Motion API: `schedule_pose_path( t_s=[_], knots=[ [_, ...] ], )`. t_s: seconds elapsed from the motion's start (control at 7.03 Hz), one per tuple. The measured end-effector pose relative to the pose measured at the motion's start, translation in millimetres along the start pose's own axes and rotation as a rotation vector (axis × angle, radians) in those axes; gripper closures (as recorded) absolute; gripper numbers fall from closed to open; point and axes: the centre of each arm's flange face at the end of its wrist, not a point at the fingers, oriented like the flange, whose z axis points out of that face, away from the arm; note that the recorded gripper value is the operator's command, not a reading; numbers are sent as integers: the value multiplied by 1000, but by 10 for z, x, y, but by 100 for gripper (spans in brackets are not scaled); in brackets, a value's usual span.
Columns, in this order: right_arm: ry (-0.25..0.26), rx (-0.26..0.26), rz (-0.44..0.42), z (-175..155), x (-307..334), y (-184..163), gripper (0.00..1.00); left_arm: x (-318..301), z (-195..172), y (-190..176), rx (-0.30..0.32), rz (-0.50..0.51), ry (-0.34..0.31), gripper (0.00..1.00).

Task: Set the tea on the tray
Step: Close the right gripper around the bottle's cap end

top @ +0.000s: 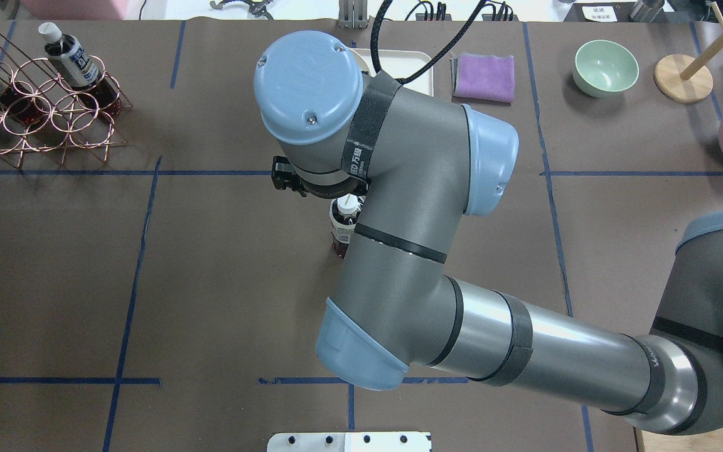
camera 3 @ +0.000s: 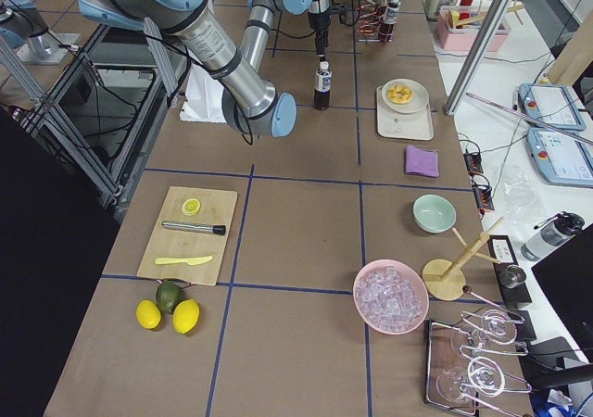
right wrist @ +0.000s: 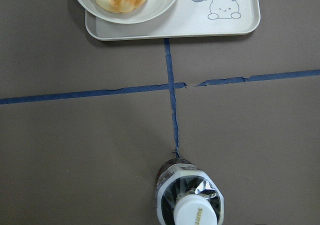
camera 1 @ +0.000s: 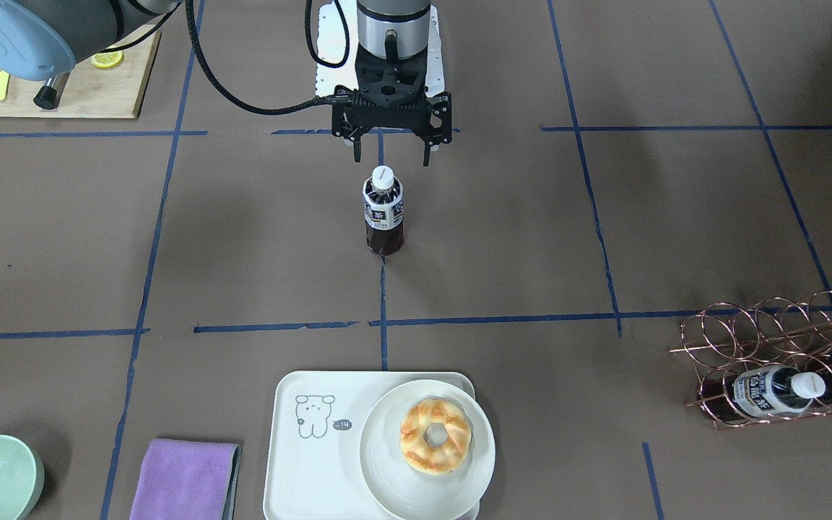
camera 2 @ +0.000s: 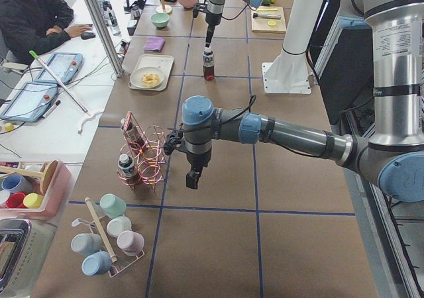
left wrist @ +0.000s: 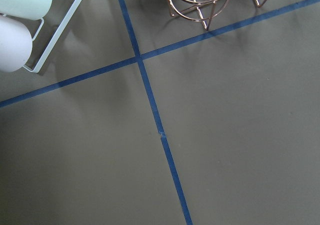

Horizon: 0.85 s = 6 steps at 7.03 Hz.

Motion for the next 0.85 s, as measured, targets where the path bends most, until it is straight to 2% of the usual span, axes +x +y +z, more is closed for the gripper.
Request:
schedule_pose_path(
  t_s=[0.14,0.43,0.57,0.85],
  knots=[
    [9,0,-9,58,7,-14,6,-3,1,3,0,0,0,0],
    [12,4,-24,198,-18,-54,21,-11,-7,6,2,0,0,0],
    [15,3,-24,252,-18,-68,25,-18,-14,8,3,0,-1,0],
    [21,2,-25,305,1,-76,29,-23,-25,10,6,0,-2,0]
  ],
)
